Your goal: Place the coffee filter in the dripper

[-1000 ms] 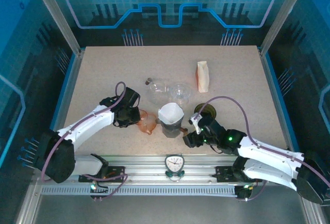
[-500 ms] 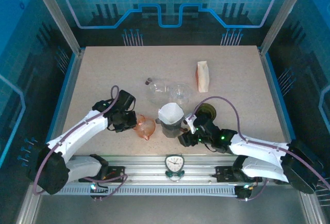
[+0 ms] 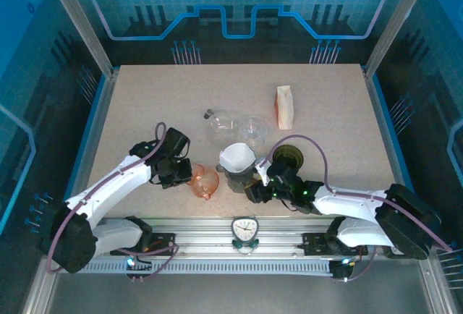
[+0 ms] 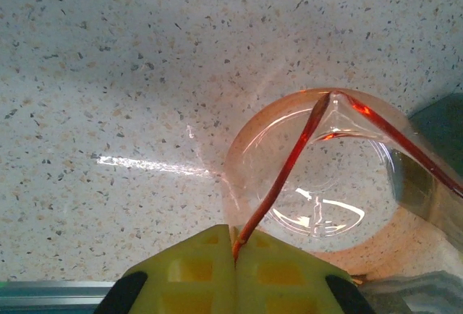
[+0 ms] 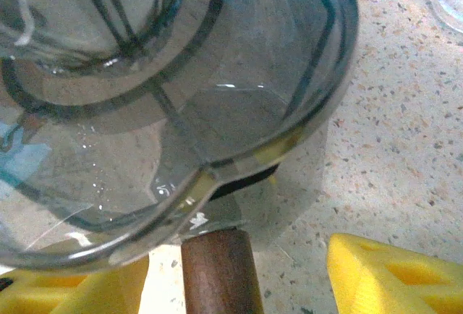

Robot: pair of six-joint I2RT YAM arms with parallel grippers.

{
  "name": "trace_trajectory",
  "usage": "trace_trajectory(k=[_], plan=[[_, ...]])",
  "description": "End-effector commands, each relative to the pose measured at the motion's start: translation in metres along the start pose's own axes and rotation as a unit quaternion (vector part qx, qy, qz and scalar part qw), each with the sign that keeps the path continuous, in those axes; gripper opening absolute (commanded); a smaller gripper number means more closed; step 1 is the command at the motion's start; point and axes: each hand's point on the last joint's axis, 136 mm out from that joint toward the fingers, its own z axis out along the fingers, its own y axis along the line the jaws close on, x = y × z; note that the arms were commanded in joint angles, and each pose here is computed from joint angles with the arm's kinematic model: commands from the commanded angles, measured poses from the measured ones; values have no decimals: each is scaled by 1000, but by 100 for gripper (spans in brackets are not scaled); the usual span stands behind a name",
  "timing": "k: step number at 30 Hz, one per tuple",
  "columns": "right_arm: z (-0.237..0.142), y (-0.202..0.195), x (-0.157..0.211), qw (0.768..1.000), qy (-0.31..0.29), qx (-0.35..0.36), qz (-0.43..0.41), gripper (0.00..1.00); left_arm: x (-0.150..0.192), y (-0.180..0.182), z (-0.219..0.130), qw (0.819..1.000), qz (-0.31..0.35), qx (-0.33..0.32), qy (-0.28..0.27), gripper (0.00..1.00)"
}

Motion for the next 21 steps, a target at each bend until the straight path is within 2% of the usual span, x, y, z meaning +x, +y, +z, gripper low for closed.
trace_trajectory(k=[1,10,21], plan=[[4,0,-18,999,-35,0,-10,67,8,1,-4,1000,-5,11,13,0],[17,2,-28,998,-62,-5,-11,66,12,2,-2,1000,-4,15,18,0],[57,11,-51,996,-76,-15,-36,65,17,7,-6,1000,-4,11,20,0]])
